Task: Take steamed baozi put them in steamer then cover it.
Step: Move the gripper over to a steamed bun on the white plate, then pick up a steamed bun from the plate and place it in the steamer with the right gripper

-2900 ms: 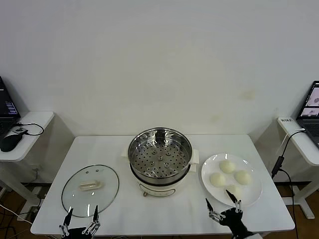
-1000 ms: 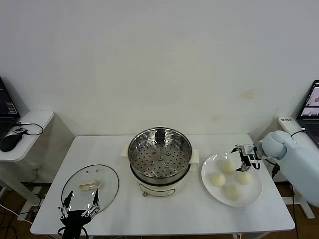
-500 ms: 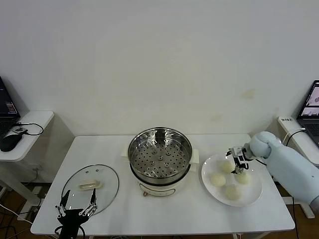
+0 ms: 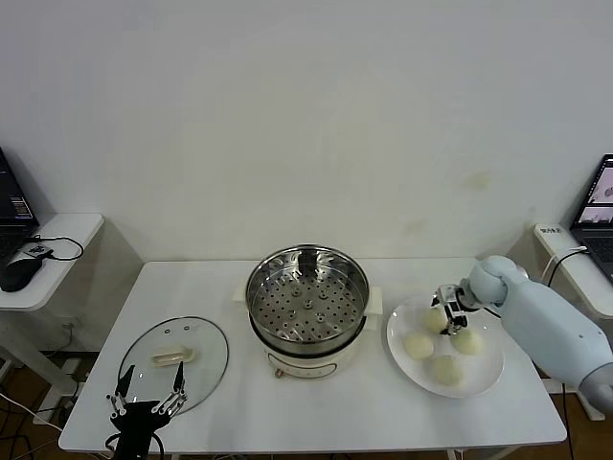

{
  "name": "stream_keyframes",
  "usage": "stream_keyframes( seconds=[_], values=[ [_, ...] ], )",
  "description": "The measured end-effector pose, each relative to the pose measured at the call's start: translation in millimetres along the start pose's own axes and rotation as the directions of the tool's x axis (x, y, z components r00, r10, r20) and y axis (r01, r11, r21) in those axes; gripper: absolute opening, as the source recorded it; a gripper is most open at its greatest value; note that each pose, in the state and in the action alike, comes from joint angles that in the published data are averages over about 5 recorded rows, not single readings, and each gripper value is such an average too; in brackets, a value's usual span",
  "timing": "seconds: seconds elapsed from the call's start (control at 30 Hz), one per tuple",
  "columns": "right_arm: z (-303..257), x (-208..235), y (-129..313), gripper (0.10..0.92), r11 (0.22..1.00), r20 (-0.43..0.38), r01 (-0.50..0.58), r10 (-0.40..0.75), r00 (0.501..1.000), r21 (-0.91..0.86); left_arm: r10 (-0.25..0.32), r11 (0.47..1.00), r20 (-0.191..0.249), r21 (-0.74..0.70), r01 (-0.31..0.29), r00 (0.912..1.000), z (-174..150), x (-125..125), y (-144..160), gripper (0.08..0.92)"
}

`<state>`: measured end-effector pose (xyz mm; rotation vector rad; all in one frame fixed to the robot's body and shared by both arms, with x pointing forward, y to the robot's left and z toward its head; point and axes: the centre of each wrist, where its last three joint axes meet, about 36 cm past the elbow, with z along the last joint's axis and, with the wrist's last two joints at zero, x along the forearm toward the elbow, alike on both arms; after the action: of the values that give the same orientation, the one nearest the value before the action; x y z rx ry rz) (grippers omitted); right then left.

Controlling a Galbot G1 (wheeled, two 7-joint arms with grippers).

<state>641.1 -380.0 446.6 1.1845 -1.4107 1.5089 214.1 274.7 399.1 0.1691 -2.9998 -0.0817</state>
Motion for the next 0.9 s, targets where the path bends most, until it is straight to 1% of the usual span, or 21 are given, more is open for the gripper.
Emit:
stream_keyframes(
  seconds=[0.2, 0.37, 0.6, 0.9],
  values=[
    [0.7, 9.7, -4.0, 0.628, 1.000, 0.005, 0.005, -0.005, 1.000, 0.003, 0.001, 1.000, 0.000, -0.001, -0.001, 1.0000, -0.1, -0.2, 0.4, 0.823],
    [0.6, 33.2, -11.9, 0.628, 1.000, 0.018, -0.005, 0.005, 1.000, 0.008, 0.003, 1.000, 0.003, 0.000, -0.003, 1.0000, -1.6, -0.4, 0.6, 0.823],
    [-8.3, 95.9, -35.7, 0.628, 0.997, 0.062, -0.070, 0.068, 0.996, 0.029, 0.012, 1.000, 0.012, 0.005, -0.012, 0.9999, -4.4, -2.3, 0.8, 0.823],
    [-58.1, 176.4, -80.3, 0.636, 0.978, 0.162, -0.183, 0.165, 0.973, 0.104, 0.024, 1.000, 0.024, 0.010, -0.024, 0.9994, -7.5, -6.2, 1.6, 0.823]
  ],
)
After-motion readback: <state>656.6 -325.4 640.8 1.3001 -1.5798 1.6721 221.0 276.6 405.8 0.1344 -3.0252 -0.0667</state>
